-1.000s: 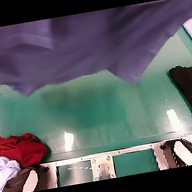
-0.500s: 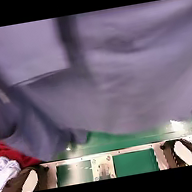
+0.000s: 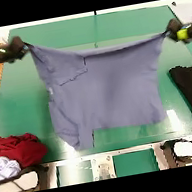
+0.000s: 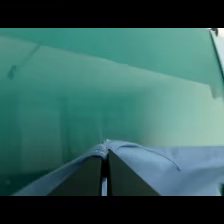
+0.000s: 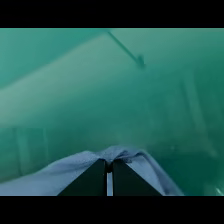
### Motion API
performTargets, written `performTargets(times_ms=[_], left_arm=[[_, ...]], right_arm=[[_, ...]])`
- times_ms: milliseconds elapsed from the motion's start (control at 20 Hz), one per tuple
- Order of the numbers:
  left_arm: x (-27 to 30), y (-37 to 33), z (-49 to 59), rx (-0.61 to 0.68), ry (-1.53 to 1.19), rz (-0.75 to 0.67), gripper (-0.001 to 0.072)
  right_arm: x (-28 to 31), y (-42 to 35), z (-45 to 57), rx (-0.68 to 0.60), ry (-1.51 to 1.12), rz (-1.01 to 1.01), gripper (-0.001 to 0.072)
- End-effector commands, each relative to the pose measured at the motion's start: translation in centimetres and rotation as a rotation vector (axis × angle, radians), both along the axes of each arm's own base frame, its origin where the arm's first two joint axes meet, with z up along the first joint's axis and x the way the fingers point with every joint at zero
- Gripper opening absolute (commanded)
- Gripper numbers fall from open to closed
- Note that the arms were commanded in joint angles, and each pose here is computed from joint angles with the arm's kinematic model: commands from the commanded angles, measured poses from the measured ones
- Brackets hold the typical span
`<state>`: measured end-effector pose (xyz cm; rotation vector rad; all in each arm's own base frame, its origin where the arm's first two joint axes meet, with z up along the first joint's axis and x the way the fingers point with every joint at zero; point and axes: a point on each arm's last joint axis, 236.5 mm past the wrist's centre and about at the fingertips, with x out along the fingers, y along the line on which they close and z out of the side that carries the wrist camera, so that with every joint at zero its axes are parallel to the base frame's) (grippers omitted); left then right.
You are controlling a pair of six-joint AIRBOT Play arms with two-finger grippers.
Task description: Fold the shirts.
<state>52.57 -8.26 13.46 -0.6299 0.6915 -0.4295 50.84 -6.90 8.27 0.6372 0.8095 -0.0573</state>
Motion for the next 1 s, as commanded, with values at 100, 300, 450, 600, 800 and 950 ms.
performTargets(times_ms=[100,300,450,600,800,950], left_arm=[[6.2,0.5,-5.2,-0.04,-0.022,0.024,0.0022],[6.1,1.3,-5.4,0.06,-0.028,-0.003,0.0022],[2.2,2.0,-10.3,0.199,0.182,-0.096,0.0022],[-2.0,3.2,-13.7,0.327,0.358,-0.196,0.0023],[-5.1,3.6,-15.3,0.364,0.475,-0.266,0.0022],[-6.2,3.7,-17.2,0.365,0.517,-0.266,0.0022]], right_arm=[[6.2,0.9,-11.0,0.104,0.102,0.041,0.0019],[7.0,0.8,-10.6,0.089,0.107,0.084,0.0017],[2.3,0.7,-11.9,-0.003,0.278,0.203,0.0015],[-3.0,1.0,-13.7,-0.029,0.423,0.246,0.0015],[-7.8,1.6,-14.4,-0.044,0.495,0.254,0.0016],[-8.4,1.7,-14.1,-0.052,0.494,0.254,0.0016]])
